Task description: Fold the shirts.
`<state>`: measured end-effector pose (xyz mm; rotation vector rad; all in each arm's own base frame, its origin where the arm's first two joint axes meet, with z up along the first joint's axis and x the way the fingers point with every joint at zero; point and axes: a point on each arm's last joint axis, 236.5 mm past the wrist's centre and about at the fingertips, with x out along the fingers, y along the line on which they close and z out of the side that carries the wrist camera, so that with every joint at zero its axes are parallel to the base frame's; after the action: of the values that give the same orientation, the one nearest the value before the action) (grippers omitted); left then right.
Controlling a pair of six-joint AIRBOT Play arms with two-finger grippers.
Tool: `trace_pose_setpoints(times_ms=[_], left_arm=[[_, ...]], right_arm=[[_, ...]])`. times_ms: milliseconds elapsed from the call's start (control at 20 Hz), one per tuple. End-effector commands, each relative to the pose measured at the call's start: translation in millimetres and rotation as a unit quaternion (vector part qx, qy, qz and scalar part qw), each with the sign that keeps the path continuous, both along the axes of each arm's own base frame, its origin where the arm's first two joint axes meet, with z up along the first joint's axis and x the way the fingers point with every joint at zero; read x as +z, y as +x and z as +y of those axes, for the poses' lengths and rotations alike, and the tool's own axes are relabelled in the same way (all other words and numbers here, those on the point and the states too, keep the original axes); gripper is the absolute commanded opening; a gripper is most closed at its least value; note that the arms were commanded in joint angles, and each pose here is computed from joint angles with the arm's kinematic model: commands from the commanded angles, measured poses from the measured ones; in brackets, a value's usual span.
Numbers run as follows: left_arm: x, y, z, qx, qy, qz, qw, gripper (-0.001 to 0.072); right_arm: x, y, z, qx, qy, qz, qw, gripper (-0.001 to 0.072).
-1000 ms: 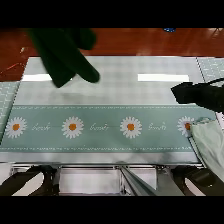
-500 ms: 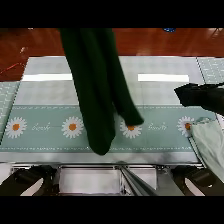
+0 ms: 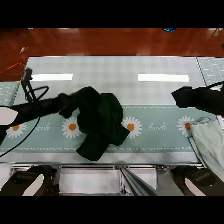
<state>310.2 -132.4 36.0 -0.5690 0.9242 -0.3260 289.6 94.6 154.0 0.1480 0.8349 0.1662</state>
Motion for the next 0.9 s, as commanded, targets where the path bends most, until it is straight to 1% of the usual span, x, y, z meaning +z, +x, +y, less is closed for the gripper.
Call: trace_pose_setpoints(times_ms=[0,50,100,150,200,250,300,350,400,450,500,550,600,700,850], left_arm=[[-52.3,-29.8,43.6,0.017,0.034,0.096,0.995,0.0506],[-43.1,-22.9,64.4,0.035,0.05,0.09,0.994,0.0506],[-26.9,-12.2,90.5,0.065,0.062,0.078,0.993,0.0506],[-7.7,-1.2,116.4,0.101,0.064,0.061,0.991,0.0506],[12.7,8.0,145.1,0.142,0.067,0.041,0.987,0.0506],[26.0,11.9,170.0,0.179,0.068,0.029,0.981,0.0506],[29.3,12.0,189.4,0.211,0.063,0.026,0.975,0.0506],[20.9,9.8,195.8,0.233,0.042,0.04,0.971,0.0506],[2.6,7.7,186.6,0.234,0.005,0.068,0.97,0.0505],[-18.2,4.1,166.2,0.204,-0.027,0.101,0.973,0.0505],[-39.0,-2.0,135.9,0.145,-0.062,0.134,0.978,0.0506],[-55.3,-9.4,110.3,0.088,-0.088,0.163,0.979,0.0505],[-72.1,-16.4,90.9,0.038,-0.101,0.191,0.976,0.0506],[-102.0,-21.8,72.1,0.008,-0.109,0.238,0.965,0.0506],[-130.2,-18.2,51.8,-0.016,-0.082,0.251,0.964,0.0506]], right_arm=[[-27.7,14.0,-14.9,-0.012,-0.055,0.029,0.998,0.0406],[-33.6,22.4,-40.2,-0.037,-0.102,0.032,0.994,0.0406],[-37.4,25.9,-80.1,-0.088,-0.147,0.046,0.984,0.0406],[-39.5,23.1,-121.1,-0.144,-0.168,0.064,0.973,0.0406],[-41.4,16.3,-155.7,-0.199,-0.162,0.078,0.963,0.0407],[-46.3,5.2,-186.7,-0.253,-0.139,0.097,0.953,0.0406],[-57.5,-5.4,-202.7,-0.291,-0.097,0.117,0.944,0.0406],[-75.8,-11.5,-202.0,-0.299,-0.041,0.136,0.943,0.0406],[-95.2,-12.1,-185.8,-0.281,0.018,0.151,0.948,0.0406],[-114.9,-11.5,-160.8,-0.249,0.076,0.163,0.952,0.0406],[-130.9,-13.2,-136.4,-0.213,0.113,0.176,0.954,0.0406],[-145.3,-17.7,-113.0,-0.181,0.146,0.189,0.954,0.0406],[-156.6,-23.6,-97.6,-0.16,0.161,0.202,0.953,0.0406],[-173.8,-36.2,-79.3,-0.134,0.159,0.229,0.951,0.0406],[-177.0,-40.1,-58.4,-0.098,0.148,0.239,0.955,0.0406]])
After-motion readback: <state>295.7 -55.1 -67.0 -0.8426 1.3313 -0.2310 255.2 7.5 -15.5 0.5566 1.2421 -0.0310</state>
